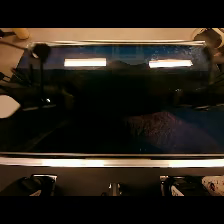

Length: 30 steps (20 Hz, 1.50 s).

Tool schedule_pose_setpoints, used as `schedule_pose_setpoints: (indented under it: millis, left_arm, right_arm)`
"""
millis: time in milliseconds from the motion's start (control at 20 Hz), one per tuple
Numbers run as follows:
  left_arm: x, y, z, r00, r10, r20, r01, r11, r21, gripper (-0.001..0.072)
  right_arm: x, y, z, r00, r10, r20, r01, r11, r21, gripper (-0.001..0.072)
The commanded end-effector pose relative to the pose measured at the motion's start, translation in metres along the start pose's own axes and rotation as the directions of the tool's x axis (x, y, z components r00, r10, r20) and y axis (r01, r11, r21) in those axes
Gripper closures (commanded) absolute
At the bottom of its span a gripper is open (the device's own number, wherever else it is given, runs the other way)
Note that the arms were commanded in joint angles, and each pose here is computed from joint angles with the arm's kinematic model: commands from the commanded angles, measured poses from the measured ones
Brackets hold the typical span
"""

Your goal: Fold the shirts.

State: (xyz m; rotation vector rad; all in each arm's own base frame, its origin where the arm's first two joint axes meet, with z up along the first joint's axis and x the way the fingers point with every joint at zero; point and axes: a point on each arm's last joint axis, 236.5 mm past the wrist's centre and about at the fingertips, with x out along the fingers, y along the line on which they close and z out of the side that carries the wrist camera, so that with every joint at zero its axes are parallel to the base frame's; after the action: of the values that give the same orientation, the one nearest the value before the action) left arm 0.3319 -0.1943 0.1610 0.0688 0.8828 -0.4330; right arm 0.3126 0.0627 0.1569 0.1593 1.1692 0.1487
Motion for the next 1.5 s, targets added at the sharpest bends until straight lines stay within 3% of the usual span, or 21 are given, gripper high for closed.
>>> schedule_pose_setpoints:
  millis: [0,200,300,500,700,1000,1100,1150,1200,1250,1300,1450]
  left_arm:
    - [0.036,0.019,-0.09,0.967,0.068,-0.247,-0.069,0.998,0.001,0.0675]
    - [0.01,0.021,-0.086,0.978,0.073,-0.197,-0.074,0.997,0.005,0.0675]
    - [-0.002,0.021,-0.086,0.98,0.071,-0.183,-0.072,0.997,0.004,0.0675]
    - [-0.016,0.021,-0.088,0.983,0.069,-0.169,-0.07,0.998,0.001,0.0675]
    - [-0.026,0.02,-0.084,0.989,0.06,-0.134,-0.061,0.998,-0.002,0.0675]
    - [-0.03,0.019,-0.08,0.992,0.055,-0.112,-0.057,0.998,-0.011,0.0675]
    - [-0.032,0.019,-0.079,0.993,0.054,-0.104,-0.056,0.998,-0.011,0.0675]
    - [-0.033,0.018,-0.077,0.994,0.053,-0.095,-0.054,0.998,-0.011,0.0675]
    - [-0.035,0.018,-0.075,0.995,0.051,-0.082,-0.052,0.999,-0.012,0.0675]
    - [-0.037,0.018,-0.073,0.996,0.049,-0.068,-0.049,0.999,-0.012,0.0675]
    - [-0.039,0.017,-0.071,0.997,0.047,-0.057,-0.047,0.999,-0.012,0.0675]
    - [-0.053,0.018,-0.06,0.999,0.048,0.0,-0.048,0.999,-0.008,0.0675]
  right_arm:
    - [0.098,0.04,-0.043,0.958,0.253,-0.133,-0.23,0.959,0.167,0.0039]
    - [0.187,0.063,-0.07,0.884,0.437,-0.166,-0.328,0.833,0.445,0.004]
    - [0.213,0.091,-0.076,0.834,0.522,-0.177,-0.384,0.781,0.492,0.004]
    - [0.264,0.123,-0.073,0.852,0.509,-0.119,-0.373,0.752,0.544,0.004]
    - [0.276,0.126,-0.044,0.863,0.506,0.003,-0.381,0.646,0.661,0.0041]
    - [0.281,0.141,-0.052,0.817,0.576,-0.032,-0.352,0.541,0.764,0.0046]
    - [0.277,0.146,-0.053,0.804,0.593,-0.041,-0.362,0.543,0.758,0.0226]
    - [0.277,0.146,-0.052,0.805,0.593,-0.039,-0.364,0.544,0.756,0.0232]
    - [0.277,0.146,-0.052,0.804,0.593,-0.04,-0.374,0.556,0.742,0.0371]
    - [0.277,0.146,-0.052,0.805,0.593,-0.039,-0.384,0.569,0.728,0.0563]
    - [0.277,0.146,-0.05,0.803,0.595,-0.032,-0.402,0.581,0.708,0.0685]
    - [0.246,0.155,-0.028,0.762,0.648,0.002,-0.538,0.632,0.558,0.069]
